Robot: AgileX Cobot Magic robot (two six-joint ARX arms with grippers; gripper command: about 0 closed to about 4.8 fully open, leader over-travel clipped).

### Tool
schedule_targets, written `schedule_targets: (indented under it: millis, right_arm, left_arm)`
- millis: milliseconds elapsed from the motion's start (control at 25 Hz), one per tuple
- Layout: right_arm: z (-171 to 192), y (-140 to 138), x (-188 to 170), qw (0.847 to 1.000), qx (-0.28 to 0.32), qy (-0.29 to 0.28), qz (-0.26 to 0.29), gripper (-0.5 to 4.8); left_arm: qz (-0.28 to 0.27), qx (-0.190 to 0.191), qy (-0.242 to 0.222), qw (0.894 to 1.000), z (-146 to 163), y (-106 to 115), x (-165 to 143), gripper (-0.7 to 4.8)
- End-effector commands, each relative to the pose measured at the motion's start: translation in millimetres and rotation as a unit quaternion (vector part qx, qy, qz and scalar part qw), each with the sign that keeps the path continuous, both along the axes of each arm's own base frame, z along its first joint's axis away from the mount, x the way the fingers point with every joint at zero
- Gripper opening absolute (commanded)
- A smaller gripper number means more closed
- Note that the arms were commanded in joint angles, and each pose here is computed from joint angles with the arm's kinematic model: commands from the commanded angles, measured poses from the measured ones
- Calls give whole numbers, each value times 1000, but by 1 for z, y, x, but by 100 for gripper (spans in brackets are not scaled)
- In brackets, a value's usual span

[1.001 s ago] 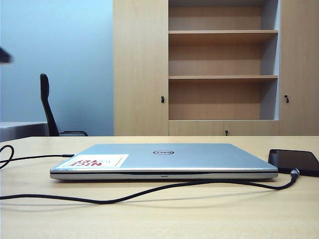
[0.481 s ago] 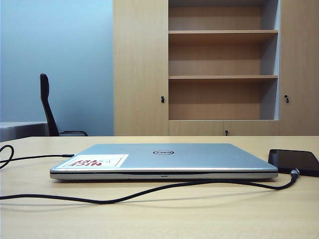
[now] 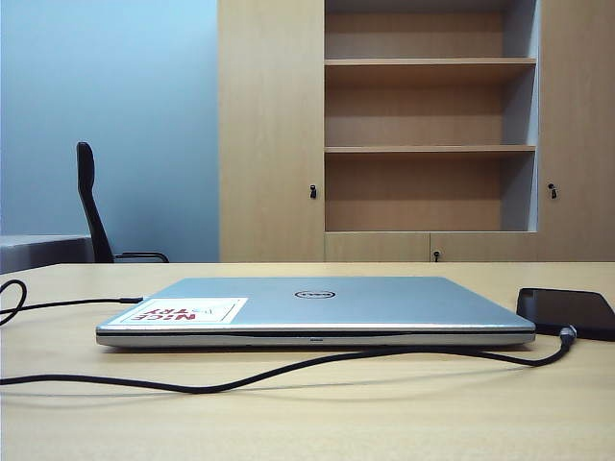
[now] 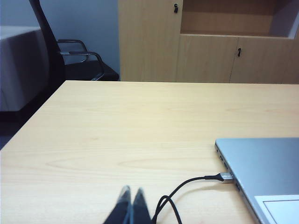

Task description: Pick up the charging cable and the phone, plug the charging cable into the charging port on the phone, and finally place them back on the table.

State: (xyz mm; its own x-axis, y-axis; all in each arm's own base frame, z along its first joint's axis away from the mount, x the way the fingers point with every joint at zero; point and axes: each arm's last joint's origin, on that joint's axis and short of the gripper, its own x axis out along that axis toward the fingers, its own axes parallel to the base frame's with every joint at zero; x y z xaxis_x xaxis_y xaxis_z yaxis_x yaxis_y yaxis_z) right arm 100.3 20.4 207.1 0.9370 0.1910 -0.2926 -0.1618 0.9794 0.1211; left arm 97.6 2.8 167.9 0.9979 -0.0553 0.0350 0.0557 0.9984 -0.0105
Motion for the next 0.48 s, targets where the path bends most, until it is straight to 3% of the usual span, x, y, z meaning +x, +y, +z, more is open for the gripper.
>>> schedule_targets:
  millis: [40, 481]
  right_arm:
    - [2, 0, 0, 1000, 3, -8, -2, -5]
    - [2, 0, 0, 1000, 3, -8, -2, -5]
  left_arm:
    - [2, 22, -7, 1000, 1, 0, 0, -6]
    - [2, 21, -9, 1000, 1, 0, 0, -6]
